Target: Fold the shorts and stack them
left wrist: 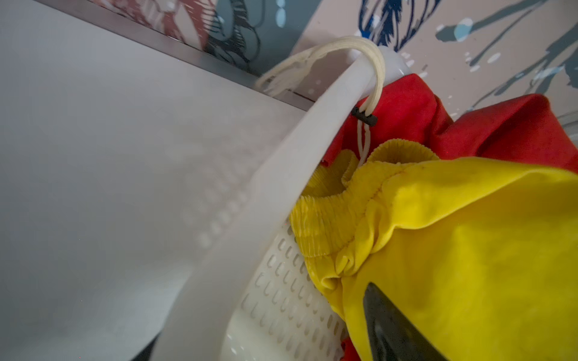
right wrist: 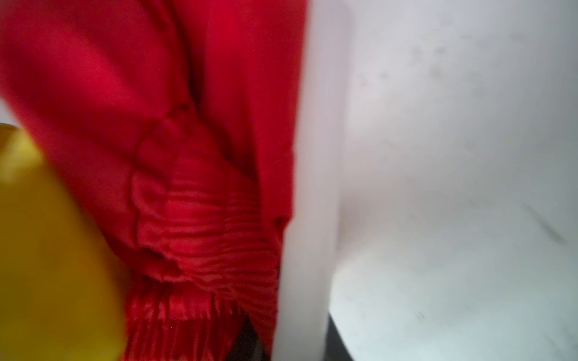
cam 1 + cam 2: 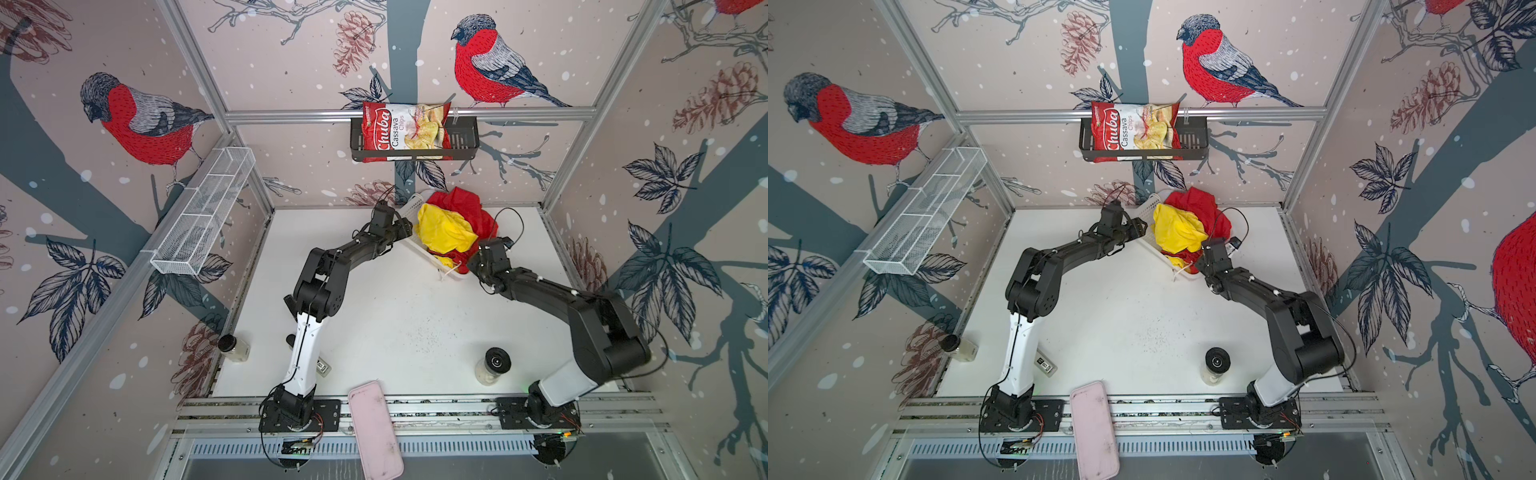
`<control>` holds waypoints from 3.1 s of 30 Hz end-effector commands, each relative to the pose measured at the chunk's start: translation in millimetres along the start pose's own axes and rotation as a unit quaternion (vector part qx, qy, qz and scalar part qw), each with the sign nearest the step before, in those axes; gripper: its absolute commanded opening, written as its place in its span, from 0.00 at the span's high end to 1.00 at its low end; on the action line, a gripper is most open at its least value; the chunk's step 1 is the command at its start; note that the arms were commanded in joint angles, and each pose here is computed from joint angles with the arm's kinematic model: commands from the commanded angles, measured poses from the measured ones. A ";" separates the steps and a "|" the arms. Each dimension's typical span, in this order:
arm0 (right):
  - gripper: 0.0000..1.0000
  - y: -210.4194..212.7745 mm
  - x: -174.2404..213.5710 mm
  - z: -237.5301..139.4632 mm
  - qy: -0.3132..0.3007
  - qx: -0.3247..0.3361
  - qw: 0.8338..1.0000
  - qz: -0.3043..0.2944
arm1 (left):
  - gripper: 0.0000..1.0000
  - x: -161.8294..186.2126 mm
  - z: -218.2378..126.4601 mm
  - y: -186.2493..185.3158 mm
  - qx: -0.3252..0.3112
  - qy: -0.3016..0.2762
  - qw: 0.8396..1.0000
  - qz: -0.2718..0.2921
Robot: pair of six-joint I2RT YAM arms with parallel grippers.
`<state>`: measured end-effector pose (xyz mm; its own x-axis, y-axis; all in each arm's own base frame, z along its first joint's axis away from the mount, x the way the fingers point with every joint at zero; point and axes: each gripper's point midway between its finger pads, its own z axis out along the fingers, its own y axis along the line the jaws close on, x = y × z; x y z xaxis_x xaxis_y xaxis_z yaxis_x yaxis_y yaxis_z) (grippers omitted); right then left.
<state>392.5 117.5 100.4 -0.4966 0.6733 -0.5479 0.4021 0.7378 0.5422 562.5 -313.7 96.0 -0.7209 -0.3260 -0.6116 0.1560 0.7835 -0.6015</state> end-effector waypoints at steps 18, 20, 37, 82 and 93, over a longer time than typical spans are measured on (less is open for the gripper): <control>0.91 -127.8 -76.6 -113.6 -0.257 0.037 0.923 0.282 | 0.17 35.2 -36.3 -145.6 0.146 0.064 0.982 0.102; 0.91 -131.2 -82.6 -109.6 -0.262 0.044 0.921 0.285 | 0.17 24.5 -52.6 -140.8 0.149 0.053 0.983 0.097; 0.12 -102.8 -70.8 -106.0 -0.154 0.040 0.964 0.214 | 0.13 -38.9 -113.9 -129.4 0.135 -0.017 0.989 0.063; 1.00 162.6 -293.5 -244.6 -0.323 -0.164 0.923 -0.132 | 0.13 -120.5 -206.1 -151.6 0.191 -0.087 0.977 0.048; 1.00 221.9 -348.5 -360.6 -0.458 -0.231 0.849 -0.127 | 0.12 -139.4 -235.9 -169.4 0.196 -0.111 0.972 0.067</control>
<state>389.0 34.1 600.7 0.2433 0.4188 -0.8749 -0.0503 0.9062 0.4199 480.6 -280.0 397.0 -0.5340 -0.3779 -0.7563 0.5076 0.5721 -0.6443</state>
